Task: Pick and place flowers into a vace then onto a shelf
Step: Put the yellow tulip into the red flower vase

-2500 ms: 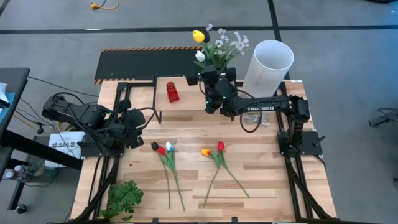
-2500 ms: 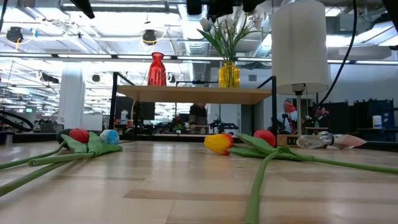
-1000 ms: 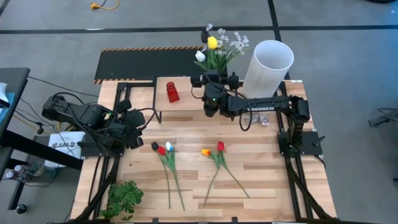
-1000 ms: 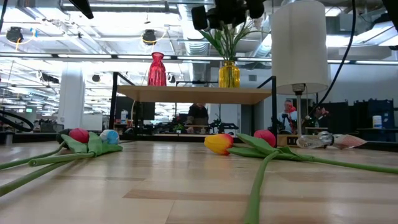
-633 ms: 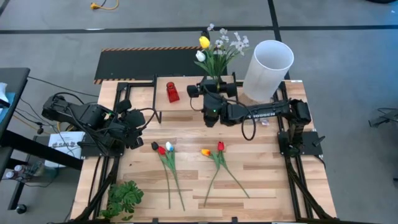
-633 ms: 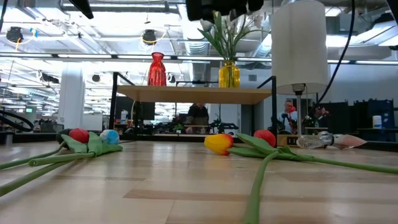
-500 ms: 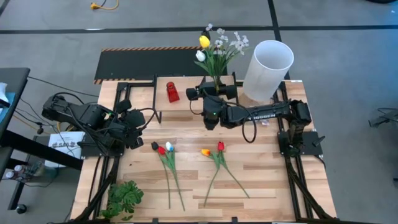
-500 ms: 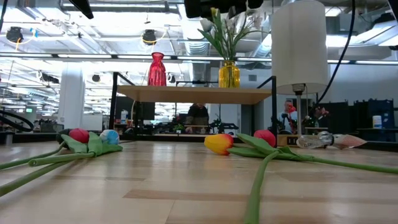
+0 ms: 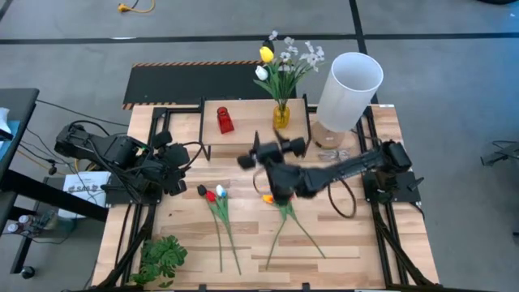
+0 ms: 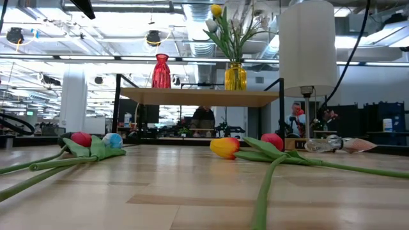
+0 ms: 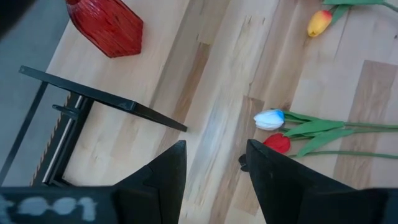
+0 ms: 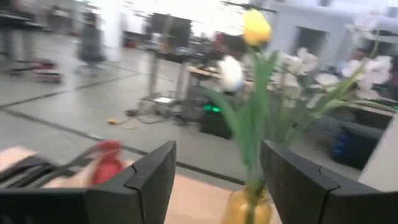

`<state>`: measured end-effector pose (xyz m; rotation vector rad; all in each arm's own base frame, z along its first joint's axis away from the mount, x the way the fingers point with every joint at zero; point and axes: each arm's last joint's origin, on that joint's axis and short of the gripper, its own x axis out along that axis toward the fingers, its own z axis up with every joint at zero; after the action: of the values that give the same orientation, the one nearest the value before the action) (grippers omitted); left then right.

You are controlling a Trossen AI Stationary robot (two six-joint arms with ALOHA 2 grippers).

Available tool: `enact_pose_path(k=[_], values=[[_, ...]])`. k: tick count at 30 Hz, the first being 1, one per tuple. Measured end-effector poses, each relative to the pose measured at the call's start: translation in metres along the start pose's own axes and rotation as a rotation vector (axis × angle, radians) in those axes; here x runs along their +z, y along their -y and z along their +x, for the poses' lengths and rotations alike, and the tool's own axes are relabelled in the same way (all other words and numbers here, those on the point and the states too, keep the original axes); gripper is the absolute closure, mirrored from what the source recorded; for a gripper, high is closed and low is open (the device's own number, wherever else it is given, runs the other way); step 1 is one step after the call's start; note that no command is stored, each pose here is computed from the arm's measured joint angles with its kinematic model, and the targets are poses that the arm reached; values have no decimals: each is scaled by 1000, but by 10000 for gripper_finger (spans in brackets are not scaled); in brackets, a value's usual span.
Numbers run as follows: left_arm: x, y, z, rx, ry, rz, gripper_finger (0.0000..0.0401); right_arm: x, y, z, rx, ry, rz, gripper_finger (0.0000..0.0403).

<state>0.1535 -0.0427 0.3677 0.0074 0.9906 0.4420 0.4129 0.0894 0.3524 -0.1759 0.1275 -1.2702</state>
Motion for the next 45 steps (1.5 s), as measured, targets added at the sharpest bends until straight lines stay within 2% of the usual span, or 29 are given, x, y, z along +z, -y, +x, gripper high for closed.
enact_pose_path(k=[5,10,13,16,18,21,23,26,28,30,32,34,36,38,41,45], values=[[2,2,0,-17,21,10,244,4,-3,-52,232,58,93,180],[8,6,0,-70,62,11,244,4,-6,-100,575,91,284,180],[10,8,-1,-111,75,-3,244,-1,-8,-120,805,45,385,180],[12,10,-1,-143,80,-12,244,-10,-13,-132,1054,-93,474,180],[12,10,-1,-164,76,-14,244,-17,-16,-139,1233,-221,488,180],[13,11,-2,-186,74,-28,244,-34,-17,-149,1446,-516,434,180],[12,12,-2,-197,65,-57,244,-48,-14,-154,1500,-745,347,180],[12,12,-2,-205,55,-117,244,-73,-1,-165,1444,-1077,166,180],[12,12,-2,-207,49,-163,244,-90,13,-172,1299,-1245,43,180],[12,12,-2,-209,43,-209,244,-104,30,-179,1104,-1348,-68,180],[12,12,-2,-218,33,-252,244,-114,47,-183,909,-1365,-149,180],[12,13,-1,-220,26,-285,244,-119,61,-186,754,-1295,-189,180],[13,14,0,-216,18,-311,244,-121,70,-186,646,-1189,-174,180],[14,16,2,-212,11,-324,244,-122,72,-184,590,-1154,-141,180],[17,21,7,-204,4,-325,244,-130,69,-176,550,-1178,-126,180],[23,31,15,-204,4,-290,244,-149,58,-158,555,-1212,-118,180]])
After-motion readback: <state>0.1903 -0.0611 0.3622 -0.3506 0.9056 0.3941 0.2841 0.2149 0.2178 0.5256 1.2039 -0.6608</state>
